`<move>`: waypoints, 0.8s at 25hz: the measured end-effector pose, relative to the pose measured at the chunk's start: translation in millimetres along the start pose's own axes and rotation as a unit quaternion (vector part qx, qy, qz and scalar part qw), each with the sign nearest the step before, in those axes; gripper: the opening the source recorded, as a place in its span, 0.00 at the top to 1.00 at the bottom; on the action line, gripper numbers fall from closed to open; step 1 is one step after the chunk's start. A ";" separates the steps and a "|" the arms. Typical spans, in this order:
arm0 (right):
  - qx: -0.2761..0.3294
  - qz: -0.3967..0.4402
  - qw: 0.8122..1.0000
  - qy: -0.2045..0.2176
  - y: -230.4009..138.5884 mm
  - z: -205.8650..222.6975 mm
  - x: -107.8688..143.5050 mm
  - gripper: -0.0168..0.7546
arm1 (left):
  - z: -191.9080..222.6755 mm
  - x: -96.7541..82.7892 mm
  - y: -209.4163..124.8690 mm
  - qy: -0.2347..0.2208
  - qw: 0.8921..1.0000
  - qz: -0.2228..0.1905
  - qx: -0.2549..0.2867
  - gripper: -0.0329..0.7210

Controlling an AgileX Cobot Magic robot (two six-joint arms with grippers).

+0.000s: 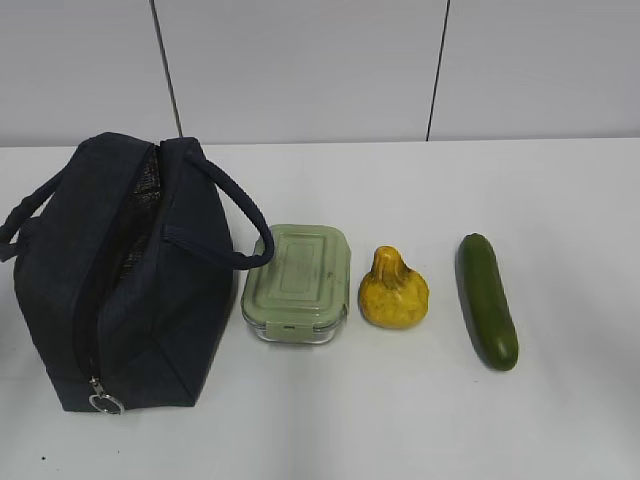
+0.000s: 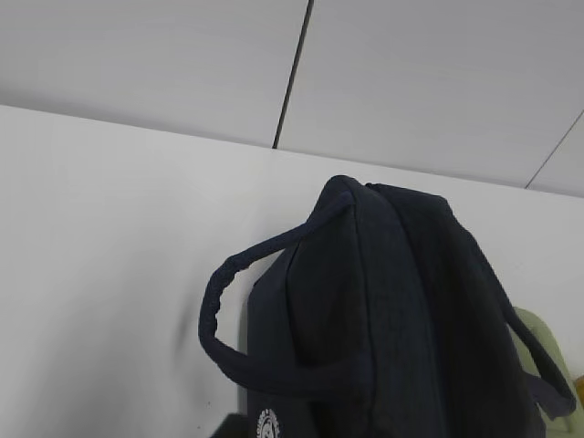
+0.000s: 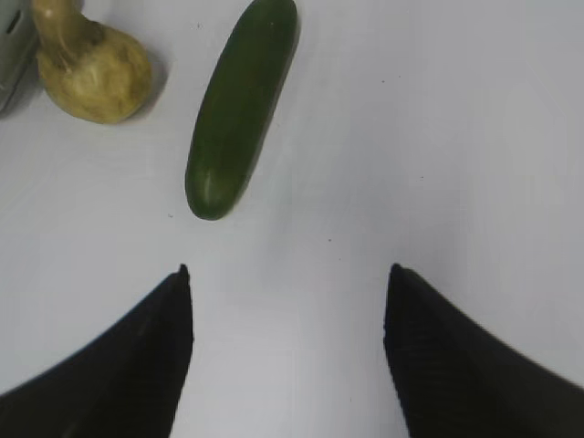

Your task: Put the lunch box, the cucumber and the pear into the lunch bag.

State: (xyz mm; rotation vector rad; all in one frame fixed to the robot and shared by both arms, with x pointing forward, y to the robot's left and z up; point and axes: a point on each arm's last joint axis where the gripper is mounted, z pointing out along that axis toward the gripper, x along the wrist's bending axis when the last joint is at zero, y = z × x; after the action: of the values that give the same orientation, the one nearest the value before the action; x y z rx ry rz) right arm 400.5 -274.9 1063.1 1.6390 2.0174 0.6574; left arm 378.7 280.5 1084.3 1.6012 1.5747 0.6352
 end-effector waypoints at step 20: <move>0.162 0.032 0.985 0.059 80.4 108.2 6.9 0.32 | 98.9 -11.3 53.5 -0.101 0.957 0.043 0.267 0.57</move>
State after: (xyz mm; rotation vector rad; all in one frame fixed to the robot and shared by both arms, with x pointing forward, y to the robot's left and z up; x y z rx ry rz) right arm 527.5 -245.4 1028.2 1.8932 2.2594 0.4748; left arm 488.3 255.2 1073.3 2.0621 1.6086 0.0735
